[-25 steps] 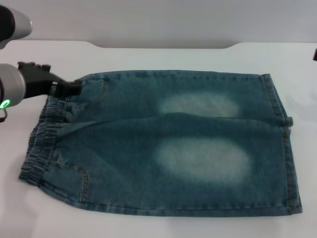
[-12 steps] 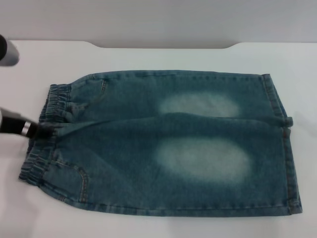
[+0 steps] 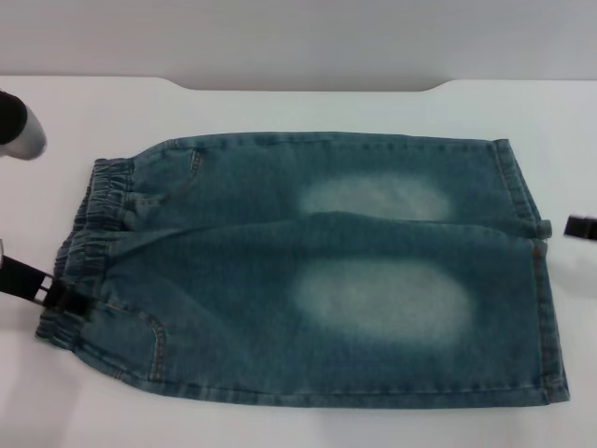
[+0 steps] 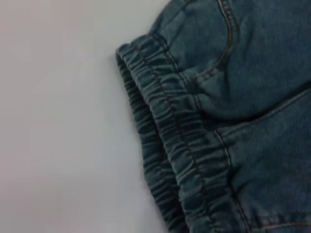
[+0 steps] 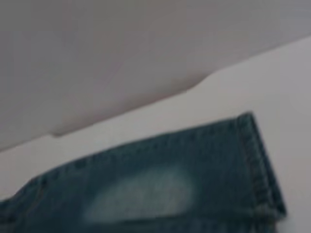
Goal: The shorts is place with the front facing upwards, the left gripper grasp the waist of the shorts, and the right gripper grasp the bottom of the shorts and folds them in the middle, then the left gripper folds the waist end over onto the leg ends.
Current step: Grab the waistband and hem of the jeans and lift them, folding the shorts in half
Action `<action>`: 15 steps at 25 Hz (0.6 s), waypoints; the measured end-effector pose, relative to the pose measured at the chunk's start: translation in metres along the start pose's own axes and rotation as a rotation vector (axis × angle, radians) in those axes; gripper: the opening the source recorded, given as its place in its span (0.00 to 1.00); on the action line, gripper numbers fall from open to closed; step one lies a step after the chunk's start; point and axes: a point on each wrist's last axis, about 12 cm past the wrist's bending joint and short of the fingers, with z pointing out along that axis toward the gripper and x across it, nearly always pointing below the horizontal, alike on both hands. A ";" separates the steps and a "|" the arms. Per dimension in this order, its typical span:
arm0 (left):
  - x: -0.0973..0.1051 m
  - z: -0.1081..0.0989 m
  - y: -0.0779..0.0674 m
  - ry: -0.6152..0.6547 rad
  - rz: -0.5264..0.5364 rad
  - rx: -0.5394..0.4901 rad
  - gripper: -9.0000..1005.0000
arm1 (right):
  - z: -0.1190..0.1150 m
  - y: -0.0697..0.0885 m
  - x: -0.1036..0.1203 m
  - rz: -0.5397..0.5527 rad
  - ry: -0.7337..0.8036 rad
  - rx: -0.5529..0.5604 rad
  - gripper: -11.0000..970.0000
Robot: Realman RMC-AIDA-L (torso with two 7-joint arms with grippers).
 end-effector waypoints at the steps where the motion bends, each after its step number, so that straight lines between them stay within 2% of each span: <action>1: 0.000 0.000 0.000 0.000 0.000 0.000 0.78 | -0.001 0.001 0.001 0.005 0.018 -0.008 0.79; 6: -0.001 0.006 -0.003 0.052 0.014 0.016 0.78 | -0.007 0.005 0.000 0.001 0.057 -0.017 0.79; 15: -0.004 0.016 -0.005 0.087 0.020 0.027 0.78 | -0.006 0.008 0.001 -0.010 0.067 -0.020 0.79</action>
